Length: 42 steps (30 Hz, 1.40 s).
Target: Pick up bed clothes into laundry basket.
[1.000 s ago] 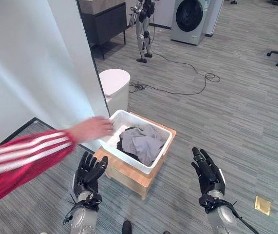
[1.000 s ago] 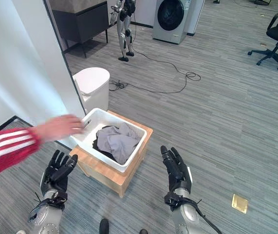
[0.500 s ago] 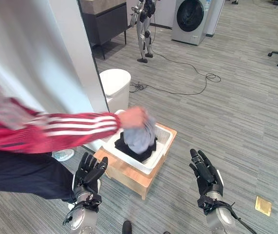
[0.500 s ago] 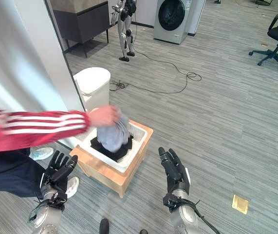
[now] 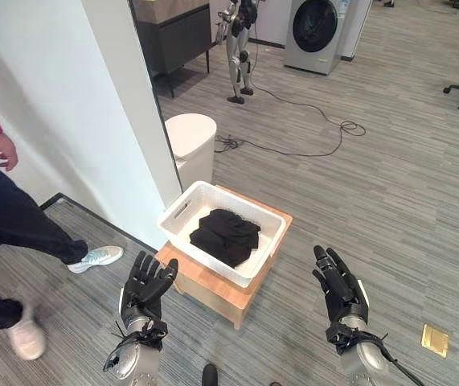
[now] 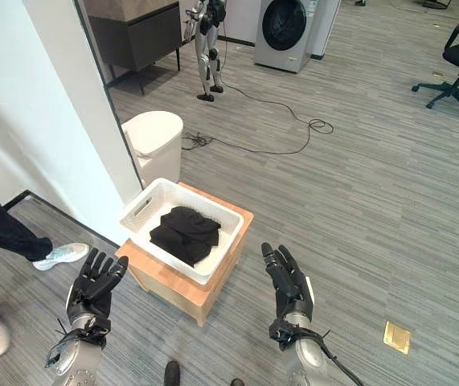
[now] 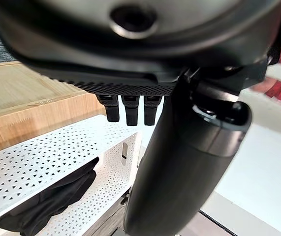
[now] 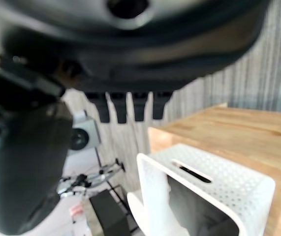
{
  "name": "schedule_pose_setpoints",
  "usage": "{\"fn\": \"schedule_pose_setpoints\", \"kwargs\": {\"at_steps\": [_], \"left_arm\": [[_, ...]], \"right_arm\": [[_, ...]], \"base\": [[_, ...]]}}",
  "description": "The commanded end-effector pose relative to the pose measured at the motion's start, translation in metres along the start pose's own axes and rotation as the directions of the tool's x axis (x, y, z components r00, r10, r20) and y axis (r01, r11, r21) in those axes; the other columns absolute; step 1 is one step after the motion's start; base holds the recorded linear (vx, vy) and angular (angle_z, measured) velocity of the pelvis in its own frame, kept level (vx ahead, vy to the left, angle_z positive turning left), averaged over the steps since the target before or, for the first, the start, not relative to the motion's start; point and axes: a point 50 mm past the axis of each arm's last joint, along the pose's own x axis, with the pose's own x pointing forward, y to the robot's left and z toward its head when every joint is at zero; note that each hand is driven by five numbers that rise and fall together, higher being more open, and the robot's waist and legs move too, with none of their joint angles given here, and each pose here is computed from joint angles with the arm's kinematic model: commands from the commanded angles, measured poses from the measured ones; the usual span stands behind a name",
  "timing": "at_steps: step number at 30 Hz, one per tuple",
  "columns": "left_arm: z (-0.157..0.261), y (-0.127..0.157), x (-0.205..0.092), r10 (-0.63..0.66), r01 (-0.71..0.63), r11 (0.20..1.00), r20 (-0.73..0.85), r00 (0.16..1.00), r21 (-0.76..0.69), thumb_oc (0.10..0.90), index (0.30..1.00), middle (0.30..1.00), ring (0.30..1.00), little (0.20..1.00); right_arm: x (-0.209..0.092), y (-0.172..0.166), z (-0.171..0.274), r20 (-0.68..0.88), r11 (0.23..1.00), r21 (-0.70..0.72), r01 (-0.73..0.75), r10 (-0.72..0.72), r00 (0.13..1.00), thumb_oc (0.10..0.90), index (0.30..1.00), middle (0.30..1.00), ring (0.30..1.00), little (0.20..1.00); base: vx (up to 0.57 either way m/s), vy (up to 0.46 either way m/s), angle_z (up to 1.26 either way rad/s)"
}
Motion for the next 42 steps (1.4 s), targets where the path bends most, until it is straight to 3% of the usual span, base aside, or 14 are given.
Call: {"fn": "schedule_pose_setpoints", "kwargs": {"at_steps": [1, 3, 7, 9, 12, 18, 21, 23, 26, 29, 30, 34, 37, 42], "left_arm": [[0.054, -0.017, 0.013, -0.12, 0.104, 0.992, 0.251, 0.961, 0.073, 0.8, 0.9, 0.9, 0.9, 0.9], [0.076, -0.035, 0.028, -0.175, 0.149, 0.983, 0.327, 0.929, 0.103, 0.8, 0.9, 0.9, 0.9, 0.9], [0.088, -0.036, 0.032, -0.174, 0.146, 0.984, 0.376, 0.91, 0.103, 0.8, 0.9, 0.9, 0.9, 0.9], [0.096, -0.033, 0.029, -0.187, 0.16, 0.982, 0.414, 0.891, 0.099, 0.8, 0.9, 0.9, 0.9, 0.9], [0.082, 0.003, 0.015, -0.043, 0.06, 0.998, 0.393, 0.919, -0.032, 0.8, 0.9, 0.9, 0.9, 0.9], [0.076, 0.021, 0.005, -0.034, 0.018, 0.999, 0.356, 0.934, 0.049, 0.8, 0.9, 0.9, 0.9, 0.9], [0.077, 0.01, 0.012, -0.074, 0.055, 0.997, 0.351, 0.933, 0.063, 0.8, 0.9, 0.9, 0.9, 0.9], [0.07, -0.017, 0.023, -0.142, 0.14, 0.99, 0.326, 0.935, 0.03, 0.8, 0.9, 0.9, 0.9, 0.9], [0.071, -0.022, 0.022, -0.165, 0.161, 0.986, 0.322, 0.932, 0.039, 0.8, 0.9, 0.9, 0.9, 0.9], [0.065, -0.026, 0.028, -0.204, 0.189, 0.979, 0.278, 0.939, 0.077, 0.8, 0.9, 0.9, 0.9, 0.9], [0.064, -0.025, 0.032, -0.24, 0.204, 0.965, 0.25, 0.938, 0.162, 0.8, 0.9, 0.9, 0.9, 0.9], [0.069, -0.018, 0.03, -0.229, 0.167, 0.957, 0.262, 0.937, 0.239, 0.8, 0.9, 0.9, 0.9, 0.9], [0.066, -0.009, 0.028, -0.153, 0.111, 0.981, 0.28, 0.948, 0.162, 0.8, 0.9, 0.9, 0.9, 0.9], [0.052, -0.013, 0.023, -0.17, 0.146, 0.982, 0.229, 0.959, 0.116, 0.8, 0.9, 0.9, 0.9, 0.9]], "right_arm": [[0.011, 0.022, 0.041, 0.227, 0.994, -0.004, -0.106, 0.105, 0.968, 0.8, 0.9, 0.9, 0.9, 0.9], [0.013, 0.016, 0.057, 0.305, 0.999, 0.014, -0.053, 0.046, 0.951, 0.8, 0.9, 0.9, 0.9, 0.9], [0.012, 0.007, 0.077, 0.384, 1.0, -0.012, -0.026, 0.028, 0.923, 0.8, 0.9, 0.9, 0.9, 0.9], [0.014, 0.005, 0.104, 0.446, 0.988, -0.116, -0.1, 0.142, 0.884, 0.8, 0.9, 0.9, 0.9, 0.9], [0.008, 0.017, 0.133, 0.458, 0.927, -0.253, -0.278, 0.368, 0.809, 0.8, 0.9, 0.9, 0.9, 0.9], [0.004, 0.012, 0.09, 0.321, 0.944, -0.166, -0.285, 0.325, 0.89, 0.8, 0.9, 0.9, 0.9, 0.9], [0.001, 0.011, 0.073, 0.269, 0.949, -0.152, -0.277, 0.309, 0.912, 0.8, 0.9, 0.9, 0.9, 0.9], [-0.002, 0.013, 0.062, 0.269, 0.961, -0.063, -0.268, 0.275, 0.923, 0.8, 0.9, 0.9, 0.9, 0.9], [-0.001, 0.022, 0.059, 0.247, 0.949, -0.085, -0.304, 0.316, 0.916, 0.8, 0.9, 0.9, 0.9, 0.9], [0.002, 0.032, 0.055, 0.233, 0.94, -0.079, -0.332, 0.341, 0.911, 0.8, 0.9, 0.9, 0.9, 0.9], [0.0, 0.034, 0.051, 0.217, 0.936, -0.078, -0.342, 0.351, 0.911, 0.8, 0.9, 0.9, 0.9, 0.9], [-0.001, 0.031, 0.049, 0.199, 0.939, -0.122, -0.323, 0.342, 0.919, 0.8, 0.9, 0.9, 0.9, 0.9], [0.003, 0.038, 0.048, 0.189, 0.933, -0.131, -0.335, 0.356, 0.915, 0.8, 0.9, 0.9, 0.9, 0.9], [0.004, 0.036, 0.047, 0.172, 0.926, -0.171, -0.336, 0.364, 0.915, 0.8, 0.9, 0.9, 0.9, 0.9]], "base": [[-0.14, -0.088, 0.08], [-0.18, -0.222, 0.68], [-0.12, -0.23, 1.95], [-0.36, -0.432, 1.72], [-0.67, -0.63, 1.85], [-0.49, -0.167, 2.25], [-0.37, 0.06, 3.33], [-0.36, 0.278, 2.86], [-0.31, 0.312, 2.07], [-0.24, 0.075, 0.29], [-0.1, 0.067, 0.68], [0.01, 0.067, 1.1], [-0.02, -0.016, 0.16], [-0.01, -0.045, -0.18]]}}
